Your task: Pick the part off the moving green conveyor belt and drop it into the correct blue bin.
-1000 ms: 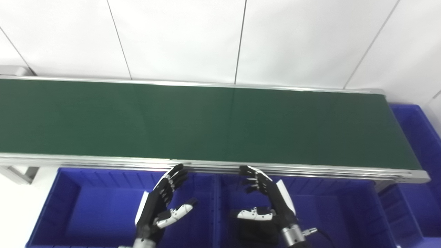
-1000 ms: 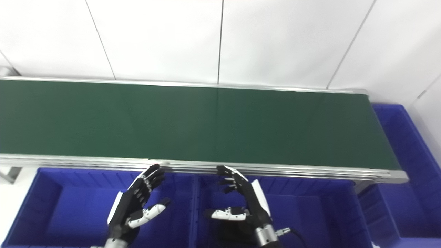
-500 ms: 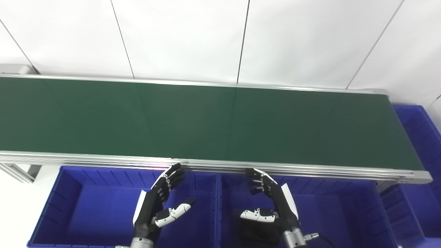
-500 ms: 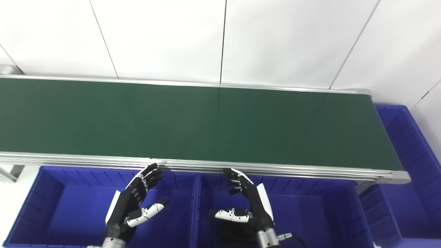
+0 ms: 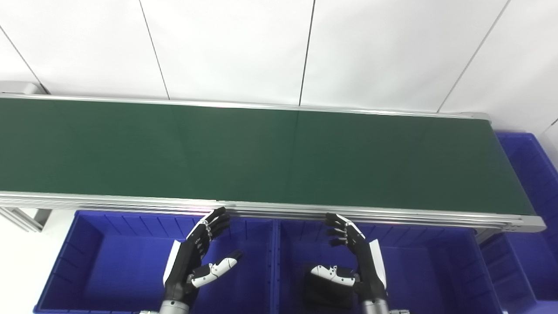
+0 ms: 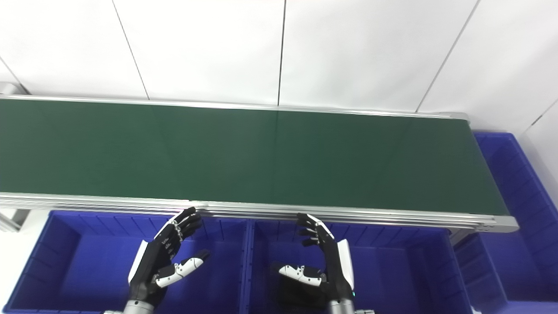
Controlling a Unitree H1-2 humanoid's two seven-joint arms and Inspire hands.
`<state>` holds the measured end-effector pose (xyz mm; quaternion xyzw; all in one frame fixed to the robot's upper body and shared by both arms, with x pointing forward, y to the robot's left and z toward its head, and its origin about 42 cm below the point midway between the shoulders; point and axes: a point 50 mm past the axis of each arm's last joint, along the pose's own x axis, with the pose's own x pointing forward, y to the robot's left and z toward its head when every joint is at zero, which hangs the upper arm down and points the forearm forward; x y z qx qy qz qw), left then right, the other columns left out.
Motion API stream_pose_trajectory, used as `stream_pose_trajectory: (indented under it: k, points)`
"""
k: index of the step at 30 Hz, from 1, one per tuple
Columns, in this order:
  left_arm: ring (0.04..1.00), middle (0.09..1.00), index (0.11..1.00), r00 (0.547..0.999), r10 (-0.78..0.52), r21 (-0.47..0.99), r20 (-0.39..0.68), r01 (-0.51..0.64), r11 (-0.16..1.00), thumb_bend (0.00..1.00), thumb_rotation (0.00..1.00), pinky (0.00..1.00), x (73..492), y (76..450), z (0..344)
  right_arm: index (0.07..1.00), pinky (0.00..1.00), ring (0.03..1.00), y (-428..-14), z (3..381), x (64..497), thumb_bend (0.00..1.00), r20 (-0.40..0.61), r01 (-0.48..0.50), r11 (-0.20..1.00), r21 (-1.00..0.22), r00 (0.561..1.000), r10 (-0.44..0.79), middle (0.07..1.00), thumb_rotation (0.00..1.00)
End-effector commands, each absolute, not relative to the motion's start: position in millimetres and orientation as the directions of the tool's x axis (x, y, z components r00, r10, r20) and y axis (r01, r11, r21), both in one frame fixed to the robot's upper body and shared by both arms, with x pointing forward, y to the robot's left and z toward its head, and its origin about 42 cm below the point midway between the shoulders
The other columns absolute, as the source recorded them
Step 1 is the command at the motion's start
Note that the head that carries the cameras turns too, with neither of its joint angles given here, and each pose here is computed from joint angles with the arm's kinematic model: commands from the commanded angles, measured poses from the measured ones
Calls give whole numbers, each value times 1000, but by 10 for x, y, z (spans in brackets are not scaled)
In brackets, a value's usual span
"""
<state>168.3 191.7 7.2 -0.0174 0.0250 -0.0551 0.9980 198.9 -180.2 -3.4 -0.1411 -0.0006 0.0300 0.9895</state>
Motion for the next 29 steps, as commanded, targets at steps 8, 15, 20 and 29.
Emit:
stream_pose_trajectory:
  k: [8,15,20,29]
  points:
    - [804,812,839,991,-130,-10,33,131,991,552,8,865,1799,1882,215,768,575,688,-1790,123,2080,723,96,-31,968,-248,994,56,751,37]
    - [809,816,838,991,-128,-16,24,128,992,552,0,870,1772,1873,207,761,566,684,-1781,122,2073,745,92,-30,972,-234,994,53,744,45]
    - [815,824,838,992,-121,-19,20,121,992,542,0,866,1744,1875,205,760,578,687,-1780,114,2060,750,86,-31,973,-231,995,52,747,43]
    - [809,825,837,993,-119,-18,16,119,993,535,0,857,1729,1849,212,758,575,685,-1799,130,2045,742,92,-36,971,-235,994,59,746,36]
